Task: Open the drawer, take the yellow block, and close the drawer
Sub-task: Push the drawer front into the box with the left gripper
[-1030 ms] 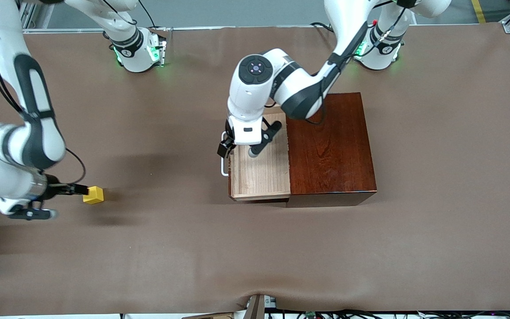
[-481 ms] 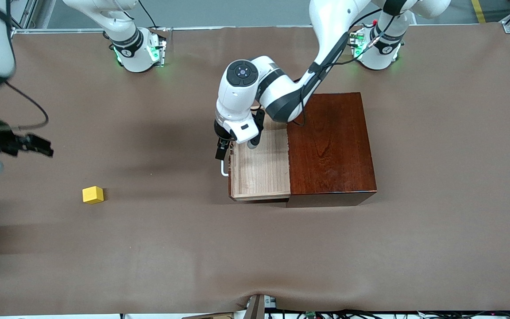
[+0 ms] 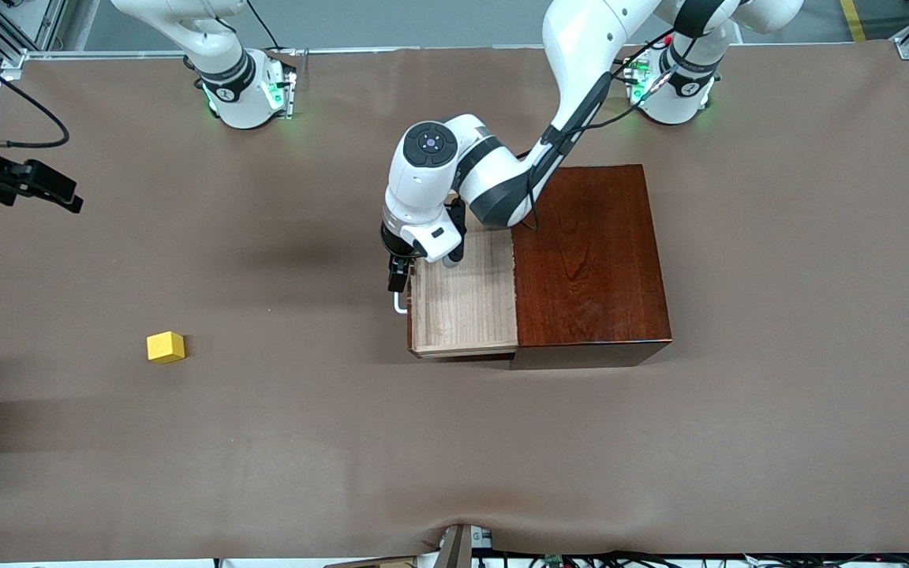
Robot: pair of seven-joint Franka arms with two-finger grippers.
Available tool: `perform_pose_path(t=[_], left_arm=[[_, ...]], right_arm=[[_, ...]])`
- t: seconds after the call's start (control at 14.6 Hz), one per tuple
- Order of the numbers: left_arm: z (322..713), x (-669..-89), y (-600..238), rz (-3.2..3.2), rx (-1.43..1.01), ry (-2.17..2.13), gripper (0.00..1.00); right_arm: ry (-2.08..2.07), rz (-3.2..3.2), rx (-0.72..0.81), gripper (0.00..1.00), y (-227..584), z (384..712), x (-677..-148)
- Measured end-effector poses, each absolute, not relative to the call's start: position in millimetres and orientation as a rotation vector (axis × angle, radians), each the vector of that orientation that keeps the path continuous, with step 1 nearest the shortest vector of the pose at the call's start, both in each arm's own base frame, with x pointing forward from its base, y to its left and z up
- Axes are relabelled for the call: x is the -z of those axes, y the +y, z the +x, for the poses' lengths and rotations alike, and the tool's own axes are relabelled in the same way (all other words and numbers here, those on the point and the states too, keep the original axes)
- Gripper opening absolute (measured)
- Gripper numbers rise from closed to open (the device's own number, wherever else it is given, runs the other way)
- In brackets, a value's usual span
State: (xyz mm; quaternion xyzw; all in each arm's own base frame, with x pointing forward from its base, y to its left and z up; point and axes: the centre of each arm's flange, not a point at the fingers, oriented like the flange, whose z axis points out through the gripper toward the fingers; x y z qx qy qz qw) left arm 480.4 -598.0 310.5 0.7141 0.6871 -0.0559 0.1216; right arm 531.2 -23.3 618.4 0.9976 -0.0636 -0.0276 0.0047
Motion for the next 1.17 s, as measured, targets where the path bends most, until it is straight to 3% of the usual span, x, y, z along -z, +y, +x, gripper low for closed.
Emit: perform_pose_path(t=[0.69,1.17], left_arm=[[485,-320,-591,2.122,0.125,2.128,1.00],[484,-325,-576,2.249,-0.085,2.174,1.00]], right_arm=[[-0.202,3.124,0.068,1.00,-24,532,-624],[-0.108,3.126,0.064,1.00,-24,532,-625]])
